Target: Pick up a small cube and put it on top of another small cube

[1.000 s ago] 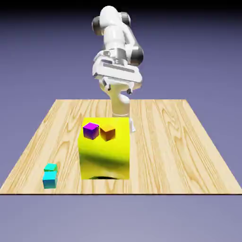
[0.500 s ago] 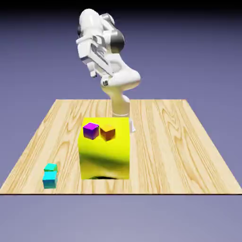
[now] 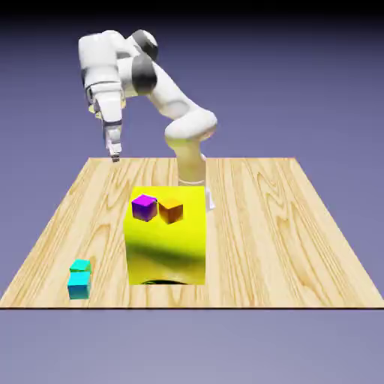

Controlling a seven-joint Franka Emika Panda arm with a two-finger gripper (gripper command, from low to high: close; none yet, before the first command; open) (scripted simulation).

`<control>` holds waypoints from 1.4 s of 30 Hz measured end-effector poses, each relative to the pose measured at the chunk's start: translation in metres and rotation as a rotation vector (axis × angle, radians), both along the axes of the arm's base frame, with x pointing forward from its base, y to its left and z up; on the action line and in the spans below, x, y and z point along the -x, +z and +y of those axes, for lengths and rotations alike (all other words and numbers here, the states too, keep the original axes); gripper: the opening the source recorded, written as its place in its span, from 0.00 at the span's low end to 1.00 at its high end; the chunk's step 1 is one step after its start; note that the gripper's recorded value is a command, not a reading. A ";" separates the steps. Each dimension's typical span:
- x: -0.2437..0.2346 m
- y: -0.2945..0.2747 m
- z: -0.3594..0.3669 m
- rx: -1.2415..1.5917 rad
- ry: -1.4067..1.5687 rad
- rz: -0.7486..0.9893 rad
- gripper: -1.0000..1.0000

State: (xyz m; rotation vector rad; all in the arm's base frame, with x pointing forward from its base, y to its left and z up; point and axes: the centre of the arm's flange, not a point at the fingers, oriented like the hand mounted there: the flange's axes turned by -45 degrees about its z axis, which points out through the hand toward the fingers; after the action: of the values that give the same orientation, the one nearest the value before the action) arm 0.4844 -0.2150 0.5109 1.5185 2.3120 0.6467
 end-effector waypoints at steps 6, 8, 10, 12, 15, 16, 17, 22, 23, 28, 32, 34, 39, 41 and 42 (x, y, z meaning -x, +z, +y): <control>-0.022 -0.054 -0.033 0.119 0.232 0.085 0.50; -0.029 -0.075 -0.043 0.154 0.313 0.118 0.50; -0.036 -0.096 -0.051 0.187 0.398 0.155 0.50; -0.041 -0.119 -0.060 0.216 0.484 0.194 0.50; -0.049 -0.155 -0.070 0.256 0.619 0.256 0.50; -0.051 -0.167 -0.074 0.267 0.665 0.278 0.50; -0.053 -0.180 -0.077 0.277 0.711 0.301 0.50; -0.058 -0.242 -0.091 0.314 0.952 0.421 0.50; -0.058 -0.254 -0.094 0.319 1.002 0.447 0.50; -0.056 -0.313 -0.106 0.321 1.253 0.583 0.50; -0.041 -0.380 -0.109 0.320 1.280 0.599 0.50; -0.039 -0.387 -0.108 0.320 1.281 0.598 0.00; -0.052 -0.279 -0.113 0.330 1.251 0.558 0.00; -0.046 -0.234 -0.117 0.343 1.224 0.517 0.00; -0.043 -0.213 -0.117 0.349 1.212 0.499 0.00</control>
State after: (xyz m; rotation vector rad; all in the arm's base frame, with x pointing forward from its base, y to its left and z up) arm 0.5273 -0.3322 0.2981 -0.0393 3.3611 0.0245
